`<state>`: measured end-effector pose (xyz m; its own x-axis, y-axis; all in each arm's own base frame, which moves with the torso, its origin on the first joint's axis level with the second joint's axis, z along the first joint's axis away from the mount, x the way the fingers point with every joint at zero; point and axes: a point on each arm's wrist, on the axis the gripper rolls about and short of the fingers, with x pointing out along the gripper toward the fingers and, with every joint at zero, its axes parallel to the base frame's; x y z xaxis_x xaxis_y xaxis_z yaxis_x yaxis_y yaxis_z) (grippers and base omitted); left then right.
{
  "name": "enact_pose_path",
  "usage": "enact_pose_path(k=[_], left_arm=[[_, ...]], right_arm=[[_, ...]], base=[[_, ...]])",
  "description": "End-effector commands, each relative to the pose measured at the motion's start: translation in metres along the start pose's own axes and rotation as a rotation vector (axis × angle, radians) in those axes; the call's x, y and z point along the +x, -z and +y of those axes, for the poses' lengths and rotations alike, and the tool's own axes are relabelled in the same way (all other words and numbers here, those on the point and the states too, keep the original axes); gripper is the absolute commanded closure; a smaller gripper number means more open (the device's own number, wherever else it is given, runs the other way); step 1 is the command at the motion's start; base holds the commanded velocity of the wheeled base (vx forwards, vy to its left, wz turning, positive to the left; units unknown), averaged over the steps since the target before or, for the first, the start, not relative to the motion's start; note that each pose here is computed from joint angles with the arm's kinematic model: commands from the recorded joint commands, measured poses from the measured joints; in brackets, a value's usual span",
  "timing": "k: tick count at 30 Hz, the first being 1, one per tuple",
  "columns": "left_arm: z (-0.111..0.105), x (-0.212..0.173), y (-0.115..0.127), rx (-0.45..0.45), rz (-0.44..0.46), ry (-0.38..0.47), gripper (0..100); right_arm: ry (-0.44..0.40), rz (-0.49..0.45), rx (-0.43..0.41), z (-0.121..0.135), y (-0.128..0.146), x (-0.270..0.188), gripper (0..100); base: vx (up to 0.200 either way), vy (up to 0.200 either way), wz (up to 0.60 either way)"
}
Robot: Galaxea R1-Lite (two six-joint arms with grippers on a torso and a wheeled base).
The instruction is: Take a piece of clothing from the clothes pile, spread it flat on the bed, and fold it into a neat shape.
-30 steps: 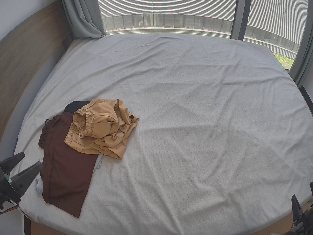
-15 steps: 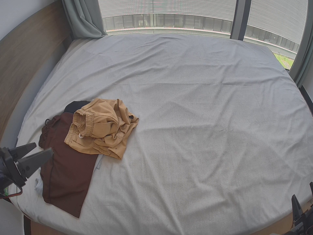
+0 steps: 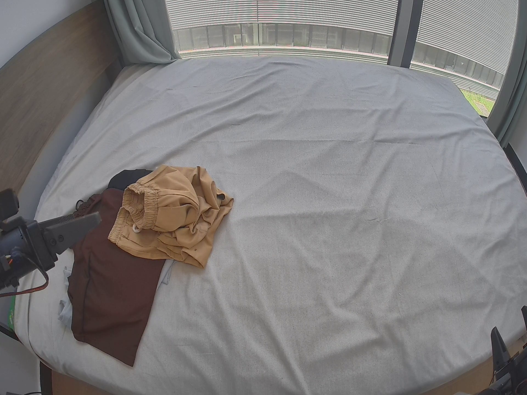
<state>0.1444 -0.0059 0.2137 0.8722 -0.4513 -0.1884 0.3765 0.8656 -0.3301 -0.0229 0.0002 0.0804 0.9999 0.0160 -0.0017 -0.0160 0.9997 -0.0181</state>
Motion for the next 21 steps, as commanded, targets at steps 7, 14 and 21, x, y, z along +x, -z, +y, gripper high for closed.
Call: enact_pose_path(k=[7,14,21], left_arm=[[0.030,0.035,-0.002,-0.054,0.065,-0.007,0],[0.042,0.049,0.003,-0.079,0.106,0.014,0],[0.064,0.077,0.008,-0.085,0.110,0.027,0]], right_arm=[[-0.001,0.000,0.000,0.000,0.005,0.000,0],[-0.001,0.000,0.000,0.000,0.005,0.000,0],[-0.001,0.000,0.000,0.000,0.005,0.000,0]], base=[[0.000,0.000,0.00],[0.000,0.000,0.00],[0.000,0.000,0.00]])
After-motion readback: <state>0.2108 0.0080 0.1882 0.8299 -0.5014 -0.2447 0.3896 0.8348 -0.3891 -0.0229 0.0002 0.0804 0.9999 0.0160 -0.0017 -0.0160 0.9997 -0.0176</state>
